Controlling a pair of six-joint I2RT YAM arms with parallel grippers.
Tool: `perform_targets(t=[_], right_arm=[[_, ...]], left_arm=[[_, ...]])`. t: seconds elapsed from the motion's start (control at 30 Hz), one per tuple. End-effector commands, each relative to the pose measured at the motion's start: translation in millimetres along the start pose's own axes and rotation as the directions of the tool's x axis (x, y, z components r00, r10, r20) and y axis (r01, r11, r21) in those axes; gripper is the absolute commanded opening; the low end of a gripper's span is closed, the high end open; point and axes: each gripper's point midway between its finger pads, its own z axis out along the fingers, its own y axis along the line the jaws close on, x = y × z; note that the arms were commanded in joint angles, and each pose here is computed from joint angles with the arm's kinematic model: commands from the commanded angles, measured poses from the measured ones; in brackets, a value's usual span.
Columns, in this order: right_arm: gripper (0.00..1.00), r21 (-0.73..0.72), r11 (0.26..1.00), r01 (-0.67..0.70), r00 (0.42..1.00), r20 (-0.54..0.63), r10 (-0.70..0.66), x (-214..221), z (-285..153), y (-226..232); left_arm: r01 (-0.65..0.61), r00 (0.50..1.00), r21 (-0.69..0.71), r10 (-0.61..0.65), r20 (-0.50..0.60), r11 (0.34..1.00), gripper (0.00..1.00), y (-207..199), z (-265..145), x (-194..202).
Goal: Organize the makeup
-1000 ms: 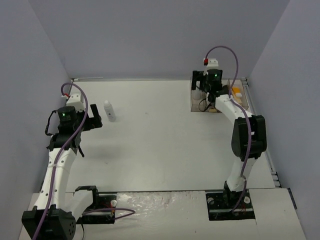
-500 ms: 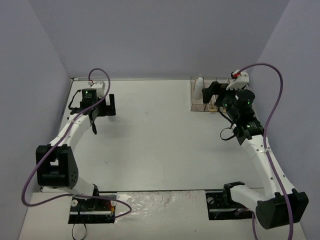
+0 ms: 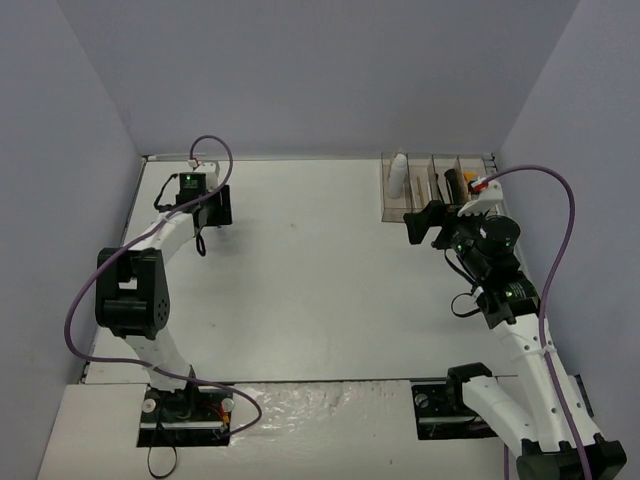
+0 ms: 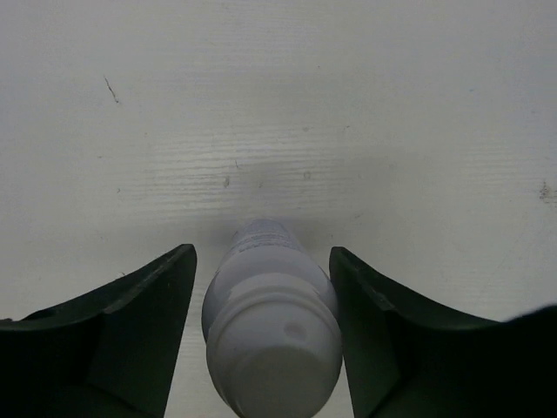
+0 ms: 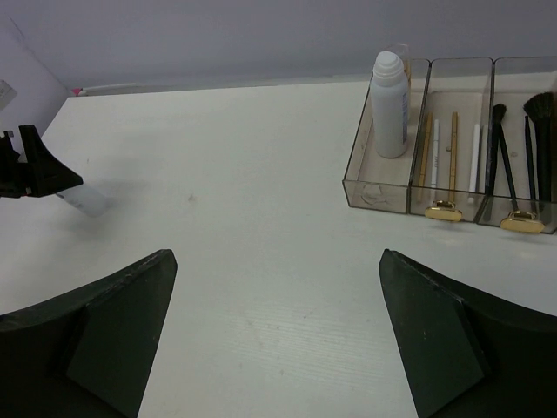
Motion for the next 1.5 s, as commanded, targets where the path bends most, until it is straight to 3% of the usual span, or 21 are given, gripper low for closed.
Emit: perform_targets(t=[0.0,0.07,0.17,0.33,0.57,0.67,0.8,0.93,1.03,1.13,1.2,1.47], right_arm=[[1.00,-0.032,0.999,0.006,0.999,0.043,-0.005,-11.7,-0.2,6.9],[1.00,-0.032,0.999,0.005,0.999,0.041,-0.003,-10.1,-1.3,6.9],[1.00,-0.033,0.999,0.007,0.999,0.044,-0.005,-9.4,-5.4,7.2],[1.00,-0.023,1.000,0.010,0.999,0.041,-0.009,-5.9,-12.4,5.7],[1.00,-0.008,1.000,0.014,1.000,0.018,-0.014,3.2,-18.0,2.1],[1.00,-0.005,1.000,0.019,1.000,0.017,-0.019,4.6,-20.4,1.6],[1.00,0.000,1.000,0.022,1.000,-0.008,-0.022,11.1,-21.2,-0.1],[1.00,0.002,1.000,0.020,0.999,-0.029,-0.020,18.2,-19.8,-1.7],[1.00,-0.001,1.000,0.022,0.999,-0.037,-0.022,20.6,-18.9,-1.9],[1.00,-0.011,0.999,0.031,0.998,-0.049,-0.031,20.6,-17.4,-0.3],[1.00,-0.020,0.999,0.038,0.998,-0.055,-0.039,19.0,-16.9,1.4],[1.00,-0.054,0.996,0.071,0.993,-0.088,-0.075,19.6,-6.1,5.8]], left_arm=[[-0.019,0.985,0.052,0.009,0.174,0.998,0.29,-31.2,-26.1,-59.1],[-0.037,0.981,0.089,0.019,0.192,0.995,0.11,-56.8,-38.6,-63.3],[-0.055,0.976,0.119,0.029,0.214,0.991,0.00,-89.1,-53.9,-68.1],[-0.098,0.969,0.199,0.048,0.241,0.975,0.00,-165.5,-67.5,-64.3],[-0.186,0.967,0.299,0.122,0.222,0.936,0.04,-271.1,-61.4,-29.5],[-0.235,0.961,0.322,0.171,0.216,0.917,0.10,-304.1,-60.1,-12.3],[-0.233,0.966,0.335,0.176,0.191,0.913,0.20,-316.6,-54.7,4.7],[-0.241,0.965,0.334,0.190,0.179,0.911,0.41,-320.8,-52.4,15.6],[-0.244,0.964,0.340,0.190,0.184,0.908,0.63,-325.2,-56.4,15.1],[-0.242,0.962,0.346,0.178,0.207,0.907,0.86,-328.2,-68.5,3.0],[-0.238,0.959,0.341,0.164,0.231,0.909,0.96,-327.7,-80.1,-10.7],[-0.209,0.923,0.275,0.097,0.372,0.938,0.97,-293.8,-154.4,-78.4]])
